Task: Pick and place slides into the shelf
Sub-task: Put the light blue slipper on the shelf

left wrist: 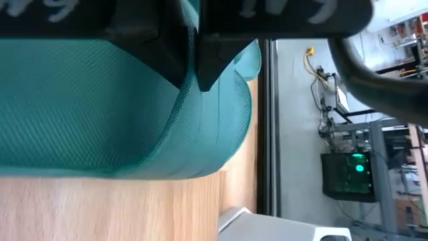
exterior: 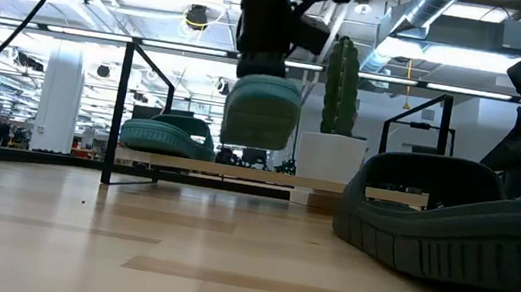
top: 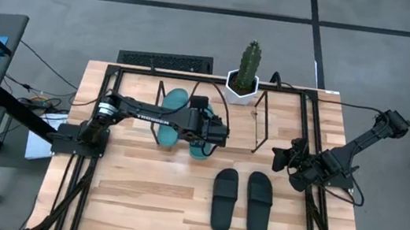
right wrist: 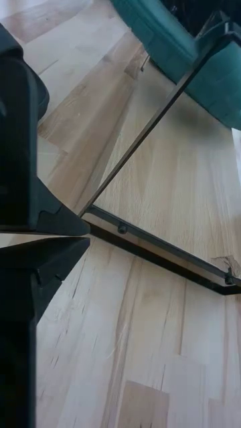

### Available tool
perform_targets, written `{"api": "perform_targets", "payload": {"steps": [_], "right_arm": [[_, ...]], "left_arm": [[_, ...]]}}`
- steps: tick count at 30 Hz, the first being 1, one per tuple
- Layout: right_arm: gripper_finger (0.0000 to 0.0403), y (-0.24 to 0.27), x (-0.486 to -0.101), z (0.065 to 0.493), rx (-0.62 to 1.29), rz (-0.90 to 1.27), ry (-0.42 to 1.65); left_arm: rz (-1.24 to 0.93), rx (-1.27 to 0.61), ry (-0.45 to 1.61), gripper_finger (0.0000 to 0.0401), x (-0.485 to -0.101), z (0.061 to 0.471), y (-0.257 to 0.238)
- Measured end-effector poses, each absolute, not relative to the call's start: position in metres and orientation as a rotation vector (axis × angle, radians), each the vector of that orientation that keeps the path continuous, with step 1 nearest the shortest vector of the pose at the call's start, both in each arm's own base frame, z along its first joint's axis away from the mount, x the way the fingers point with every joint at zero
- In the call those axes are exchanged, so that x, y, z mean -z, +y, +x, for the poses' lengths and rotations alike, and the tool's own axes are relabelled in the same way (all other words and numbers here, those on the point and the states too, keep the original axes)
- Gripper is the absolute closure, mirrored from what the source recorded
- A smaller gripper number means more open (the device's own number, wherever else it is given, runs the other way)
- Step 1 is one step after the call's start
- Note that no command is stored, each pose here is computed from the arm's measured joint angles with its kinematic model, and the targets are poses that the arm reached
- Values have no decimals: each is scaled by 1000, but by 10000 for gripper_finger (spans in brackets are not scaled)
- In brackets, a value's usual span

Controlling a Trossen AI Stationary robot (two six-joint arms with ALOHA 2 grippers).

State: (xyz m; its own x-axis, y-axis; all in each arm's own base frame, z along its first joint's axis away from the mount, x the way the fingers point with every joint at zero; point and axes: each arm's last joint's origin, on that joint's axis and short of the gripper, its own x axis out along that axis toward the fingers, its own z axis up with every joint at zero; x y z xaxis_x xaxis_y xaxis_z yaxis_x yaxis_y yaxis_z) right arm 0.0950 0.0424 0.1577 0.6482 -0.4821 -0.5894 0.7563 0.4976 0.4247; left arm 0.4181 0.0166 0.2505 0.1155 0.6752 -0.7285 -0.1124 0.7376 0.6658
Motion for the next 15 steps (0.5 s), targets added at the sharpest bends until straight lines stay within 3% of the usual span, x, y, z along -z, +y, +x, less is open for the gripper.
{"api": "perform_targets", "payload": {"steps": [15], "right_arm": [[395,42,-158,95,777,719,426]], "left_arm": [[555,-602,1393,401,-226,413,18]]}}
